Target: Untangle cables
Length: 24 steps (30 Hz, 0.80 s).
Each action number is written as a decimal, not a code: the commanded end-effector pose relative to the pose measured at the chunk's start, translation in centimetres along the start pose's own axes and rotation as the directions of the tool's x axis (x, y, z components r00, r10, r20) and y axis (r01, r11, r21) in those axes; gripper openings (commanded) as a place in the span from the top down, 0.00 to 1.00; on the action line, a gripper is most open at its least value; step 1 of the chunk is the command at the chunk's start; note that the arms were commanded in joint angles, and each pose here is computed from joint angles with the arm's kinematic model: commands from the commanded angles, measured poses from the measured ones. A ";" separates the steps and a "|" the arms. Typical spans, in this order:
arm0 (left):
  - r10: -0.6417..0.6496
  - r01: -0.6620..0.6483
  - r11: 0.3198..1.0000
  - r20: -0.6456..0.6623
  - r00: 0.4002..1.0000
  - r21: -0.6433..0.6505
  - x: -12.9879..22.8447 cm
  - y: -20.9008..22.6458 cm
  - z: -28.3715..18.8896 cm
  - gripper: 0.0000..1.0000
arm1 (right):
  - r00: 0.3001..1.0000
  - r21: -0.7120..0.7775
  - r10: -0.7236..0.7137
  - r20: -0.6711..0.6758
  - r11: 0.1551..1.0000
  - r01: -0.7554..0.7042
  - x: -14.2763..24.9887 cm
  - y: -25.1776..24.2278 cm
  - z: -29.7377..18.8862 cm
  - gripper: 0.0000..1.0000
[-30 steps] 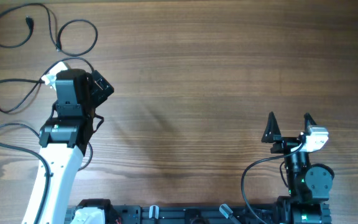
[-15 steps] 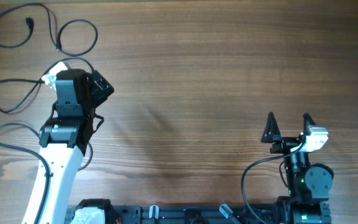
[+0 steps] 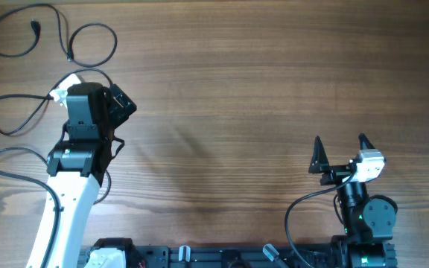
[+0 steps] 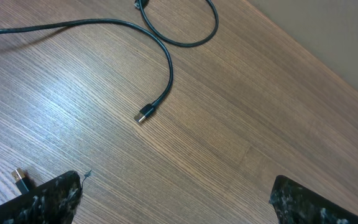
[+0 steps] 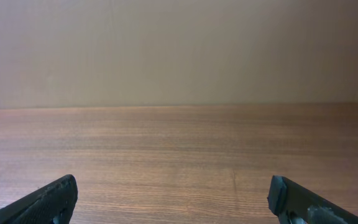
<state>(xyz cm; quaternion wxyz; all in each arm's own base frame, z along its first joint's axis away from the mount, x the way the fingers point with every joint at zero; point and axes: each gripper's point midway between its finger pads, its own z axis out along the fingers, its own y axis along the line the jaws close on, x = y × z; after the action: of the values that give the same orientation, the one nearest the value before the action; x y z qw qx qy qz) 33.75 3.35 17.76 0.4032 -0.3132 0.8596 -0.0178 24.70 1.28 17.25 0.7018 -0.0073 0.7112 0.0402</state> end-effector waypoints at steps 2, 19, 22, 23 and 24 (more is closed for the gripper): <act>0.017 -0.017 1.000 0.027 0.999 0.004 -0.7 -0.2 -0.5 0.00 | 1.000 -0.016 -0.028 0.012 0.999 0.028 -0.2 0.3 -0.1 0.00; 0.017 -0.017 1.000 0.027 0.999 0.004 -0.7 -0.2 -0.5 0.00 | 1.000 -0.014 -0.021 0.014 1.000 0.021 -0.3 0.3 -0.1 0.00; 0.017 -0.017 1.000 0.027 0.999 0.004 -0.7 -0.2 -0.5 0.00 | 1.000 -0.014 -0.021 0.014 1.000 0.022 -0.3 0.3 -0.1 0.00; 0.017 -0.017 1.000 0.027 0.999 0.004 -0.7 -0.2 -0.5 0.01 | 1.000 -0.014 -0.021 0.014 1.000 0.021 -0.3 0.3 -0.1 0.00; 0.017 -0.017 1.000 0.027 0.999 0.004 -0.7 -0.2 -0.5 0.00 | 1.000 -0.015 -0.021 0.014 1.000 0.021 -0.3 0.3 -0.1 0.00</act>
<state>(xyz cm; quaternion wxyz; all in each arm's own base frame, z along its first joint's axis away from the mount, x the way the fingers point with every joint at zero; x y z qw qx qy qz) 33.75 3.35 17.76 0.4032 -0.3132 0.8596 -0.0178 24.73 1.28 17.16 0.7007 -0.0113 0.7125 0.0362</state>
